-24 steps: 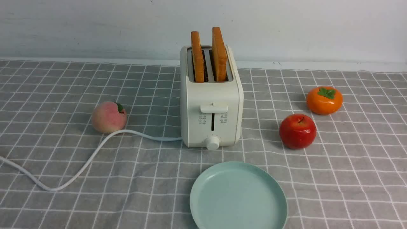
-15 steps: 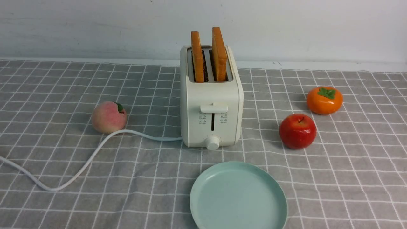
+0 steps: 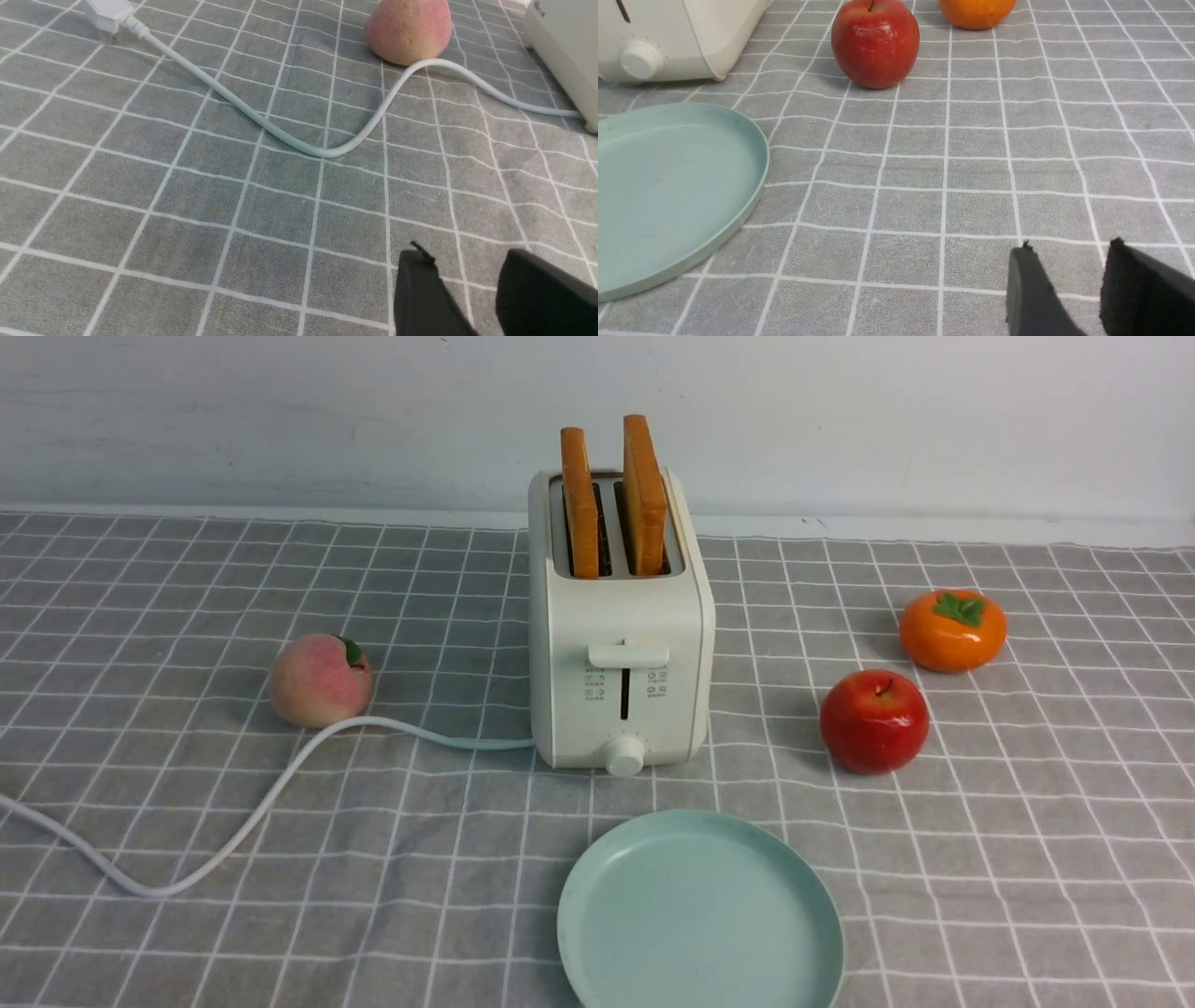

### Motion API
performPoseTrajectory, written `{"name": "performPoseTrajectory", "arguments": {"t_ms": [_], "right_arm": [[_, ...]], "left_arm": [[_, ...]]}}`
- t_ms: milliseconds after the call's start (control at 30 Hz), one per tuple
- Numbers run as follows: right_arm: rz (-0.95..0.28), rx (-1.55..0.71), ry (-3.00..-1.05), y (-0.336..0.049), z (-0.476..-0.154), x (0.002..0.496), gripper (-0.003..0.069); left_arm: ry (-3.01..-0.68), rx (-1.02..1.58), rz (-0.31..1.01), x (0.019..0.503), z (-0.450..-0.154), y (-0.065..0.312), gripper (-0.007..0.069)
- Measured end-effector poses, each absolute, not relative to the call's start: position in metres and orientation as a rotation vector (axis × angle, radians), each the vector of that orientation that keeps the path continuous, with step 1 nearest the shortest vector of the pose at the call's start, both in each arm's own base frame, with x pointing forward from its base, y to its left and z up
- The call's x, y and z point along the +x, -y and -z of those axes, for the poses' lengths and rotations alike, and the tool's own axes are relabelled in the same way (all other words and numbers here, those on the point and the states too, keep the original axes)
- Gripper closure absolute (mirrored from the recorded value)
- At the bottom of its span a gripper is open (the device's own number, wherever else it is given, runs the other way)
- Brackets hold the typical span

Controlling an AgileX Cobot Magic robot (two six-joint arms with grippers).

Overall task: Take toasted bread from bread machine on grey coffee table place on plate.
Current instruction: 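Grasp the toast slice in the toaster and pull it up out of the slot with the right gripper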

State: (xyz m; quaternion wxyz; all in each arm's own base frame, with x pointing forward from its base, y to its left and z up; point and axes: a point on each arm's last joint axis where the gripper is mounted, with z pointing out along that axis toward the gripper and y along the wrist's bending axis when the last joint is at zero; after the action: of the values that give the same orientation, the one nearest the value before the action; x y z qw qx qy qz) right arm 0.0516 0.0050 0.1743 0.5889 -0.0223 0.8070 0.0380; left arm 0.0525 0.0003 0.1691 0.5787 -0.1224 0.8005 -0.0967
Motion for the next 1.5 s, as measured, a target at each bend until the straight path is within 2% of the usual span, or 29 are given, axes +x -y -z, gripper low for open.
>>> {"name": "performPoseTrajectory", "arguments": {"t_ms": [300,467,667,867,1000,1100,1167,1200,1233,1267,1433,1500], "right_arm": [[-0.086,-0.052,-1.846,-0.005,-0.176,0.053,0.0419],[-0.089,-0.047,-1.72,-0.005,-0.185,0.055,0.0419],[-0.094,-0.042,-1.637,-0.005,-0.193,0.056,0.0419],[-0.093,-0.042,-1.634,-0.005,-0.193,0.056,0.0419],[-0.049,-0.08,-1.578,-0.005,-0.198,0.056,0.0419],[-0.045,-0.085,-1.471,-0.005,-0.208,0.056,0.0419],[-0.07,-0.064,-1.361,-0.005,-0.218,0.054,0.0419],[-0.13,-0.018,-1.241,-0.005,-0.228,0.051,0.0419],[-0.13,-0.019,-1.228,-0.005,-0.229,0.051,0.0419],[-0.193,0.021,-1.13,-0.004,-0.238,0.048,0.0419],[-0.311,0.087,-1.06,-0.004,-0.25,0.044,0.0419],[-0.348,0.108,-1.042,-0.003,-0.274,0.037,0.0419]], "left_arm": [[-1.804,-0.283,0.254,0.054,-0.175,0.001,0.0387],[-1.624,-0.288,0.335,0.057,-0.191,0.002,0.0387],[-1.52,-0.313,0.396,0.057,-0.2,0.003,0.0387],[-1.512,-0.311,0.397,0.057,-0.201,0.003,0.0387],[-1.495,-0.29,0.379,0.057,-0.203,0.003,0.0387],[-1.45,-0.315,0.417,0.056,-0.206,0.002,0.0387],[-1.369,-0.369,0.499,0.056,-0.213,0.002,0.0387],[-1.281,-0.432,0.596,0.054,-0.219,0.001,0.0387],[-1.261,-0.441,0.612,0.054,-0.221,0.001,0.0387],[-1.185,-0.467,0.668,0.052,-0.226,-0.001,0.0387],[-1.048,-0.464,0.718,0.048,-0.238,-0.003,0.0387],[-0.998,-0.453,0.736,0.044,-0.253,-0.003,0.0387]]}}
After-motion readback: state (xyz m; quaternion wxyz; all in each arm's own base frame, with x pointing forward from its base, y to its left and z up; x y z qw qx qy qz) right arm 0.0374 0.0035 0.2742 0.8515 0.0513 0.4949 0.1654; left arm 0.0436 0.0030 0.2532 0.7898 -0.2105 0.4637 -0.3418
